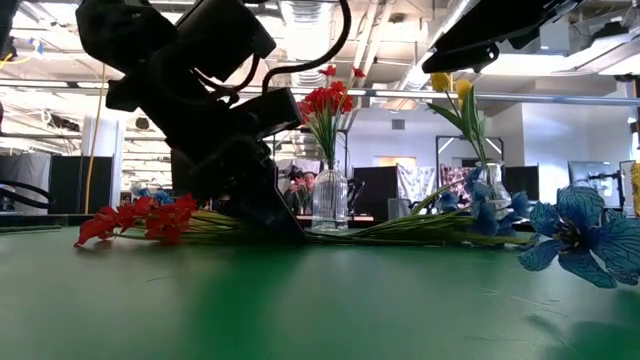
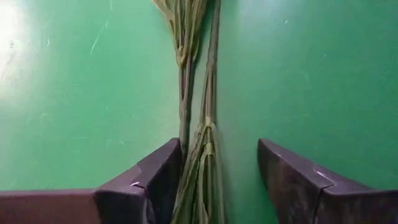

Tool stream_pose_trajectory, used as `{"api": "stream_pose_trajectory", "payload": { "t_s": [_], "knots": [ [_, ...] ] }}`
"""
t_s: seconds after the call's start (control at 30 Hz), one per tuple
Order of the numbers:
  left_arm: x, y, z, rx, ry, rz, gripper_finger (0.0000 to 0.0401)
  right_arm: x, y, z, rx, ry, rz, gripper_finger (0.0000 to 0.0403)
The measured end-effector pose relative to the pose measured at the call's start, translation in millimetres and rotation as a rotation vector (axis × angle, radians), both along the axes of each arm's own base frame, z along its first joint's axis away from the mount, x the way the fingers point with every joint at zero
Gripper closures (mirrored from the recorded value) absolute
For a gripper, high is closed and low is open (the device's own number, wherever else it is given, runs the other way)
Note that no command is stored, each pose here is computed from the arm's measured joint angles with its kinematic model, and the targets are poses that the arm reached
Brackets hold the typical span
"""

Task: Sort flowers into vase by color
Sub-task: Put the top red flowers into the left white transparent vase

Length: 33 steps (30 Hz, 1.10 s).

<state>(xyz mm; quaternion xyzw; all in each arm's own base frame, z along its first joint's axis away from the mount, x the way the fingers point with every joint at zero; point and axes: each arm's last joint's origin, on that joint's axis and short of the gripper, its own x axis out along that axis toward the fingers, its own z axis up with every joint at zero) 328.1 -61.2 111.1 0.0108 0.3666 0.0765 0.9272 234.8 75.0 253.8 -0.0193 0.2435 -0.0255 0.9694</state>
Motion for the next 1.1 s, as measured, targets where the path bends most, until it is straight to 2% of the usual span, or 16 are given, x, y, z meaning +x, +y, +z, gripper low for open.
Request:
{"api": "stream_pose_trajectory", "payload": {
  "t_s": [0.53, 0.7, 0.9, 1.1],
  "knots": [
    [0, 1, 1, 0.036, -0.008, 0.000, 0.0351, 0, 0, 0, 0.000, -0.001, -0.001, 0.0133],
    [7, -2, 8, 0.057, -0.031, -0.043, 0.0386, 0, 0, 0, -0.001, -0.001, -0.002, 0.0133],
    [24, -7, 29, 0.104, -0.011, -0.116, 0.0395, 0, 0, 0, 0.000, -0.003, -0.003, 0.0133],
    [39, -10, 58, 0.161, 0.114, -0.178, 0.0393, 0, 0, 0, 0.028, -0.004, -0.018, 0.0133]
  ]
}}
